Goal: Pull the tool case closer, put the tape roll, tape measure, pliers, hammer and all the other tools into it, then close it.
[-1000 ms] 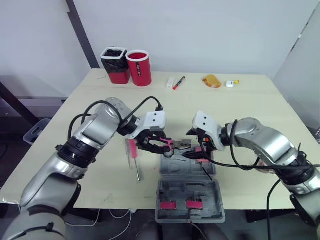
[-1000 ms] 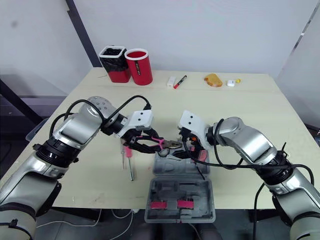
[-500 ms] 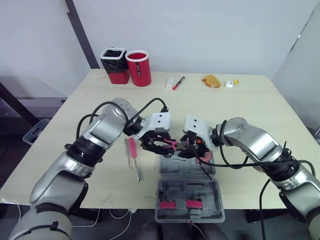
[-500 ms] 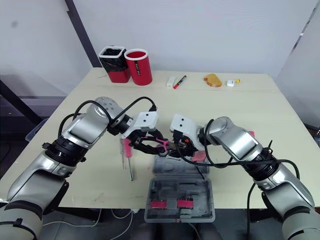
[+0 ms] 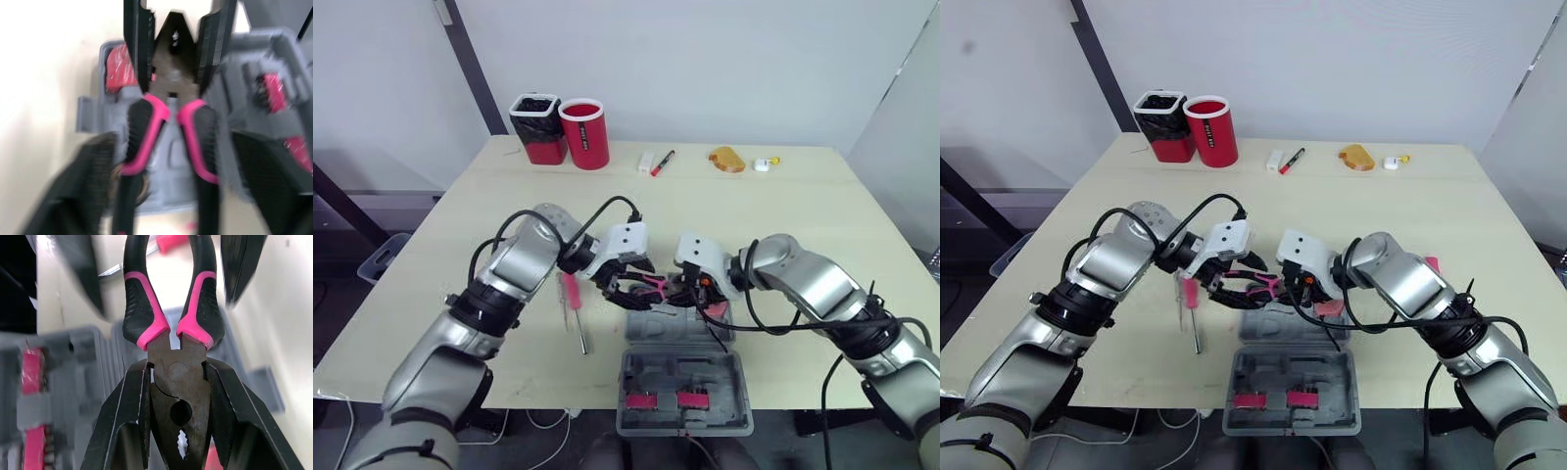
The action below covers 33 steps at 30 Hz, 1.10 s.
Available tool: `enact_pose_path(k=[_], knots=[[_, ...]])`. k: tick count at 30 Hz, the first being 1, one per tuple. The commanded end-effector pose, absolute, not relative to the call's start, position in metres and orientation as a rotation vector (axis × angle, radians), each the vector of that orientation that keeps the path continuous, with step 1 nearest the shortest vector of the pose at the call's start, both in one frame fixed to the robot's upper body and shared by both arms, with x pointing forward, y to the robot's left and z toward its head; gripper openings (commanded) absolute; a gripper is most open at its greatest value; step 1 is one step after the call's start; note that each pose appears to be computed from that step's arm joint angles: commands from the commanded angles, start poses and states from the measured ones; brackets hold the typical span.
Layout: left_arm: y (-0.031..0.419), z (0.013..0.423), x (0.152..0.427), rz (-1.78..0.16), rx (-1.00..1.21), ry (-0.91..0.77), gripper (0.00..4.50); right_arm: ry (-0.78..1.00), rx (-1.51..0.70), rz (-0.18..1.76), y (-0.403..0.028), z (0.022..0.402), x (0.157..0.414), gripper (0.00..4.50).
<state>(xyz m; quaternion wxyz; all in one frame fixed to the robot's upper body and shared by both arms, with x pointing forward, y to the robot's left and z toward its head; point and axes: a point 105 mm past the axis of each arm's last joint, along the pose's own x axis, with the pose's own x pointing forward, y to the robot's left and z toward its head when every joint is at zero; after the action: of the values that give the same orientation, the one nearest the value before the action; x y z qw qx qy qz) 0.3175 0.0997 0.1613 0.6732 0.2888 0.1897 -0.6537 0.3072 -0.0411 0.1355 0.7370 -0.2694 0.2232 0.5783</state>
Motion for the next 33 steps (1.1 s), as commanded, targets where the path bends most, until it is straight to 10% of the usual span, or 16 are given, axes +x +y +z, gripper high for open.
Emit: enact_pose_path(k=[1, 15, 33], knots=[[0.107, 0.186, 0.311, -1.425, 0.510, 0.300, 4.50, 0.429, -0.604, 1.274, -0.047, 0.152, 0.303, 1.02], [0.215, 0.167, 0.249, -1.312, 0.106, 0.089, 4.50, 0.548, -0.672, 1.240, -0.098, 0.132, 0.287, 1.02], [0.229, 0.162, 0.230, -1.258, 0.053, 0.026, 4.50, 0.600, -0.788, 1.288, -0.073, 0.096, 0.307, 1.02]])
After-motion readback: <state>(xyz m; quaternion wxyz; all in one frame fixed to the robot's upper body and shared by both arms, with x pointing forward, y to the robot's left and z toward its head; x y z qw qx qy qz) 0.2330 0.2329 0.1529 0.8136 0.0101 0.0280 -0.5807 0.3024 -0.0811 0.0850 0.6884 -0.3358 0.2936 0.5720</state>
